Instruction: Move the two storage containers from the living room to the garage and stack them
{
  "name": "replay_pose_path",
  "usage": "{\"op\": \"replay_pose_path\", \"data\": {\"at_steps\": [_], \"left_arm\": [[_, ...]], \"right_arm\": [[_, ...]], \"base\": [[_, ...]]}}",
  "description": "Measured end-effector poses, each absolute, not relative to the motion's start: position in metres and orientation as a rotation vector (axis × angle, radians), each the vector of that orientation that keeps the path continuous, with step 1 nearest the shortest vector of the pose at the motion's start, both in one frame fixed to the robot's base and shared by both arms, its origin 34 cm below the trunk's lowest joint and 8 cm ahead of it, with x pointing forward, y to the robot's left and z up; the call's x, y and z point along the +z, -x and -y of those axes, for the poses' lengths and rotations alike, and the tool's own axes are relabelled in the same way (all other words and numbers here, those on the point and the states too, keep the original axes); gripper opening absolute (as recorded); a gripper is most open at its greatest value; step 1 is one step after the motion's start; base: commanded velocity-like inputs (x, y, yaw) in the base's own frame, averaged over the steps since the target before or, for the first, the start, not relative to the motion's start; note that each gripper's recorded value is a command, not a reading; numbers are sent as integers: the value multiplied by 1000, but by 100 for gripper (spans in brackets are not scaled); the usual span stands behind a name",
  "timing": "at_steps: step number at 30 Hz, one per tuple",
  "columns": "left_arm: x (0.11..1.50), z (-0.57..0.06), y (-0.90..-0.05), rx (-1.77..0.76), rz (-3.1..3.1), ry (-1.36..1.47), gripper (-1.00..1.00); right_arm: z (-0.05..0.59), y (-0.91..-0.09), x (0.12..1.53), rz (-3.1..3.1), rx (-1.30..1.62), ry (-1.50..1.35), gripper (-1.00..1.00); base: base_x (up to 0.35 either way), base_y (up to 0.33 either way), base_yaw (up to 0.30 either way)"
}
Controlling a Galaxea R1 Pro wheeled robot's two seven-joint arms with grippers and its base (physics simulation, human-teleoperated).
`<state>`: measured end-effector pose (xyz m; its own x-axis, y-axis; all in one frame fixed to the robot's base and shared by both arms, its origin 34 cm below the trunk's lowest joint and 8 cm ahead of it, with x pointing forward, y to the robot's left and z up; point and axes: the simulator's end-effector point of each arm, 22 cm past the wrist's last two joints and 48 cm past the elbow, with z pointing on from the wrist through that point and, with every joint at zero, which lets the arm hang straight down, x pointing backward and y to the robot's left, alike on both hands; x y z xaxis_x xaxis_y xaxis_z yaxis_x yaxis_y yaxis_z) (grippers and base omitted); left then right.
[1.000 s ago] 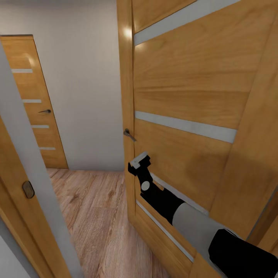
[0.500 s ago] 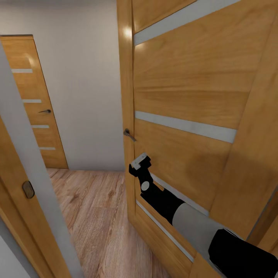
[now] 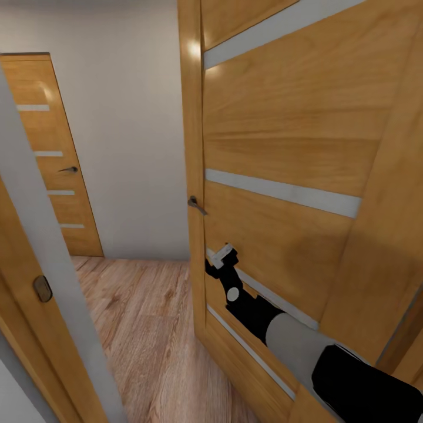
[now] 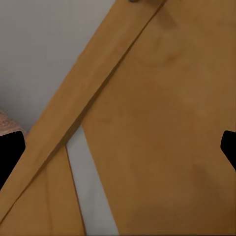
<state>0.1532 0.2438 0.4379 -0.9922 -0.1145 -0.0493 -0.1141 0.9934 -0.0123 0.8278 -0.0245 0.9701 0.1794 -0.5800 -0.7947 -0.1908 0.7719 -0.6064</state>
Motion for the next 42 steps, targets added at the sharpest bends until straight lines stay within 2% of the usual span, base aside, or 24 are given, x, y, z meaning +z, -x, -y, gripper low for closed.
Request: {"op": "replay_pose_path", "data": {"at_steps": [30, 39, 42], "left_arm": [[438, -244, -152, -16, -3090, 175, 100], [438, -244, -152, -15, -3090, 178, 100], [438, -244, -152, -15, -3090, 178, 100]], "right_arm": [[28, -828, 965, -1389, -312, 694, 100], [35, -831, 965, -1404, -320, 666, 100], [53, -837, 968, -1449, -314, 579, 100]], "base": [[287, 0, 0], [30, 0, 0], [0, 0, 0]]}}
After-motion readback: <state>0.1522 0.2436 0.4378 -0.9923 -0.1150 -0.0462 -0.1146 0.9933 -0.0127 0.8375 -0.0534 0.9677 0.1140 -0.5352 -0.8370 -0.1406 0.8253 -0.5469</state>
